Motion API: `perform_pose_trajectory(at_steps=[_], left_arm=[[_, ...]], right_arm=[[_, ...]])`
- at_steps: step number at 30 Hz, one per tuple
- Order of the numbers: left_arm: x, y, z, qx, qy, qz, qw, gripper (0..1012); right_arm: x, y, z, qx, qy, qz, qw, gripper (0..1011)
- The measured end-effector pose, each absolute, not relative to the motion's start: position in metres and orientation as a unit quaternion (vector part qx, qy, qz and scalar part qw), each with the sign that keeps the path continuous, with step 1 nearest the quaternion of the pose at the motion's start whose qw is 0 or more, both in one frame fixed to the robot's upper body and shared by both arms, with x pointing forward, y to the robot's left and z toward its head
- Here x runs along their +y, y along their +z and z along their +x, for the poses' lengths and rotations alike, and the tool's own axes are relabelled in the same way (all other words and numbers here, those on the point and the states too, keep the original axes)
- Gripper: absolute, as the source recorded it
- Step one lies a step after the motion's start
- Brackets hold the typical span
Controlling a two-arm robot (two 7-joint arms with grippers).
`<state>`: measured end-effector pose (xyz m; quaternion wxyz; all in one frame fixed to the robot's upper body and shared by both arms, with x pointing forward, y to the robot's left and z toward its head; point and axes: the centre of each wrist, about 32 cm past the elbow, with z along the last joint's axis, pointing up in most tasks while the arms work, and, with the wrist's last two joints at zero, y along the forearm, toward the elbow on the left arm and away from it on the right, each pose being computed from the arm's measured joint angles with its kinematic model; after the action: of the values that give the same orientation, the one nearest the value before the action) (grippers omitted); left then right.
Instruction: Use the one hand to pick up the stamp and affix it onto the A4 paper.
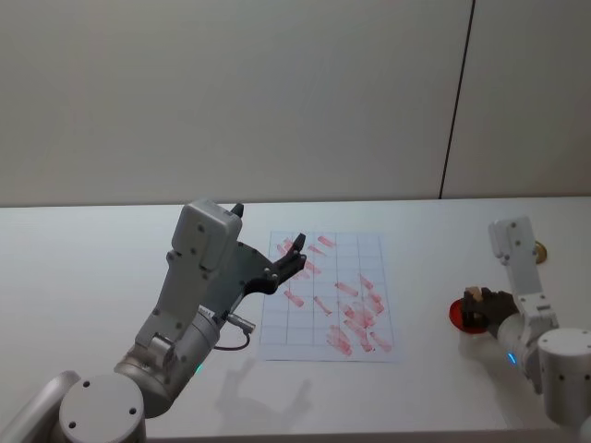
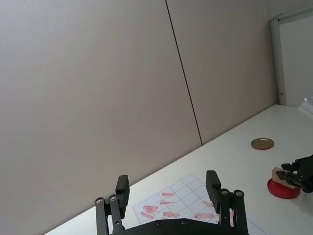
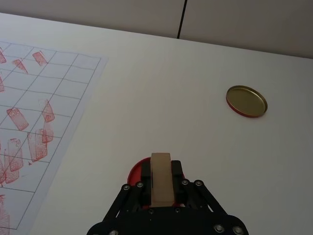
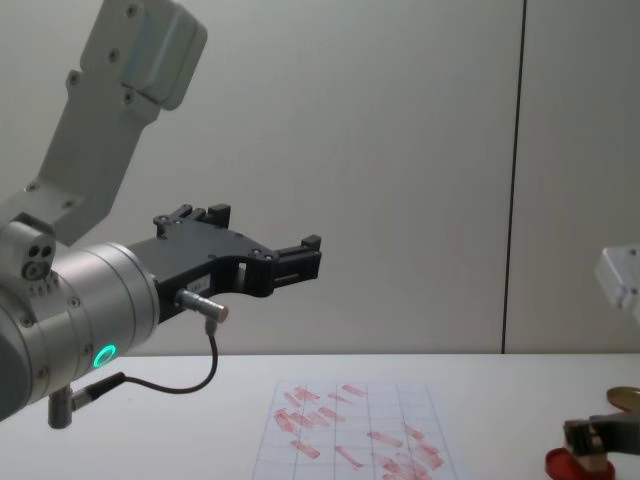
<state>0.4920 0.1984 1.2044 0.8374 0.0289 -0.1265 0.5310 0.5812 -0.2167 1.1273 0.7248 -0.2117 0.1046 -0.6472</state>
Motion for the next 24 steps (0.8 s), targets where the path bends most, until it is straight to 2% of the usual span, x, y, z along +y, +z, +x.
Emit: perform_pose_trajectory(at_steps=[5,7,8,9,11,16,24], left_arm=[[0.1984,1.2044,0.4920,-0.126,0.531,0.029,0.837,993],[0.1984,1.2044,0.4920,-0.126,0.531,0.029,0.837,993],[0.1984,1.2044,0.4920,-0.126,0.531,0.029,0.837,993],[0.1984,1.2044,0.4920,-0.126,0.531,0.029,0.837,993],[0.1984,1.2044,0.4920,-0.126,0.531,0.029,0.837,993],[0.1984,1.2044,0.4920,-0.126,0.531,0.029,0.837,993],[0.1984,1.2044,0.4920,-0.126,0.531,0.029,0.837,993]], right_arm=[[-0.2182,1.1245,0.5805,0.104,-0.648,-0.214,0.723,322],[-0.2184,1.1239,0.5804,0.103,-0.649,-0.214,0.723,427],[-0.2185,1.1237,0.5804,0.102,-0.649,-0.214,0.723,427],[-0.2187,1.1234,0.5804,0.101,-0.649,-0.213,0.724,488],[-0.2188,1.1233,0.5804,0.099,-0.649,-0.211,0.724,521],[-0.2189,1.1240,0.5797,0.091,-0.650,-0.204,0.726,708],[-0.2190,1.1325,0.5772,0.071,-0.653,-0.183,0.732,924]])
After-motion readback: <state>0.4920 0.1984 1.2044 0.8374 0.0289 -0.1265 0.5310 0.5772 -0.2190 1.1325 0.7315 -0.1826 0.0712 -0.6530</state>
